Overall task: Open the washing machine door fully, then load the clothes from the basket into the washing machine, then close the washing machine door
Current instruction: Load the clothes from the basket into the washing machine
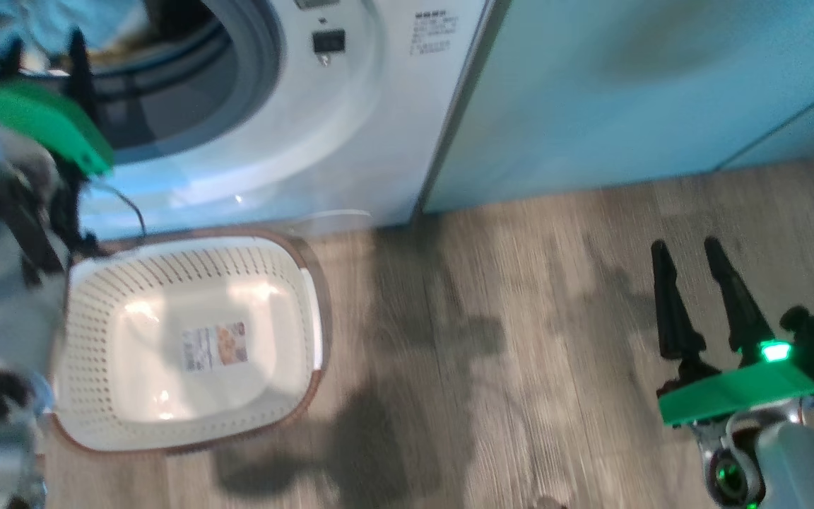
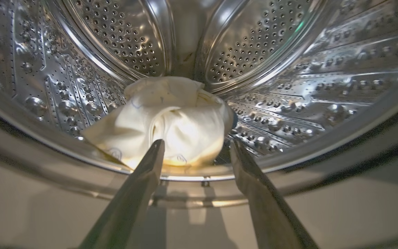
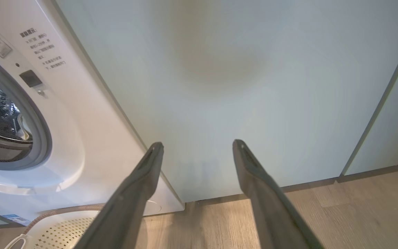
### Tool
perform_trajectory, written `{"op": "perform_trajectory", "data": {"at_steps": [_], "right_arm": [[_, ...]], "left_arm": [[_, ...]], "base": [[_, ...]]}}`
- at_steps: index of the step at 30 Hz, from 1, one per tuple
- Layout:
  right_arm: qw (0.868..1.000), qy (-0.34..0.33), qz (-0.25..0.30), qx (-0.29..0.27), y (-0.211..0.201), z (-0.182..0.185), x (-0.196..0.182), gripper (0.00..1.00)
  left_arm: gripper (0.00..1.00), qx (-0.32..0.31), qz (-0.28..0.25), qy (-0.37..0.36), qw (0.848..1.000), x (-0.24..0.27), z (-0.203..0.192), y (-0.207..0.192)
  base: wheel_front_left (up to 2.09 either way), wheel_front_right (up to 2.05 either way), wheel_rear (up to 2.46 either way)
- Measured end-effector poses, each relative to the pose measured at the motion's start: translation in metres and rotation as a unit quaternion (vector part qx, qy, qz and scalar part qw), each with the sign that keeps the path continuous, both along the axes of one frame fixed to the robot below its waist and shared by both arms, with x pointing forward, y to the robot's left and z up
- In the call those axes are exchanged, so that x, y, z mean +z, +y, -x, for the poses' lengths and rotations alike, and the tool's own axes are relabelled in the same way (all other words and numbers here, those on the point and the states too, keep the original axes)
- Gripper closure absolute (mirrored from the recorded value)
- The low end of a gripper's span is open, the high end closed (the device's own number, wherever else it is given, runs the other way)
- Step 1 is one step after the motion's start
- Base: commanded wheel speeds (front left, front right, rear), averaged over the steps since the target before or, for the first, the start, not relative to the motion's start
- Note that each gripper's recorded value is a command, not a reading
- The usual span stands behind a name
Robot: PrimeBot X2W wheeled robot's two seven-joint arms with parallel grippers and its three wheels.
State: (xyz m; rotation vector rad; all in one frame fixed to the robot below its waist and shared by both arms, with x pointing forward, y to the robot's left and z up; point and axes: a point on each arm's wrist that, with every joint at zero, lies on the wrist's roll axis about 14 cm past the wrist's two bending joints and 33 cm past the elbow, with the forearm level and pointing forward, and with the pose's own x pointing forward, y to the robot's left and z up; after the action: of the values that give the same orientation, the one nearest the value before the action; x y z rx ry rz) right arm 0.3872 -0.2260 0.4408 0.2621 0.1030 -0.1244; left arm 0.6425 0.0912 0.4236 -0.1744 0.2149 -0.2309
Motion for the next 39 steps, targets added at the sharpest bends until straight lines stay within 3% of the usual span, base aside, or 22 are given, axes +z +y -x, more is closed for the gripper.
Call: {"op": "perform_trajectory", "data": {"at_steps": [26,39], "right_arm": [[0.998,-0.066,-0.016,0.019,0.019,0.064,0.042,0.00],[0.996,-0.078,-0.015,0.029,0.022,0.074,0.048,0.00]], "left_arm": [[0.00,0.050,0.030,-0.049,0.997,0.034,0.192,0.069],[0.00,0.071,0.015,-0.066,0.995,0.043,0.241,0.094]], "base": [[0.00,0.00,0.00],[0.00,0.00,0.00]]}}
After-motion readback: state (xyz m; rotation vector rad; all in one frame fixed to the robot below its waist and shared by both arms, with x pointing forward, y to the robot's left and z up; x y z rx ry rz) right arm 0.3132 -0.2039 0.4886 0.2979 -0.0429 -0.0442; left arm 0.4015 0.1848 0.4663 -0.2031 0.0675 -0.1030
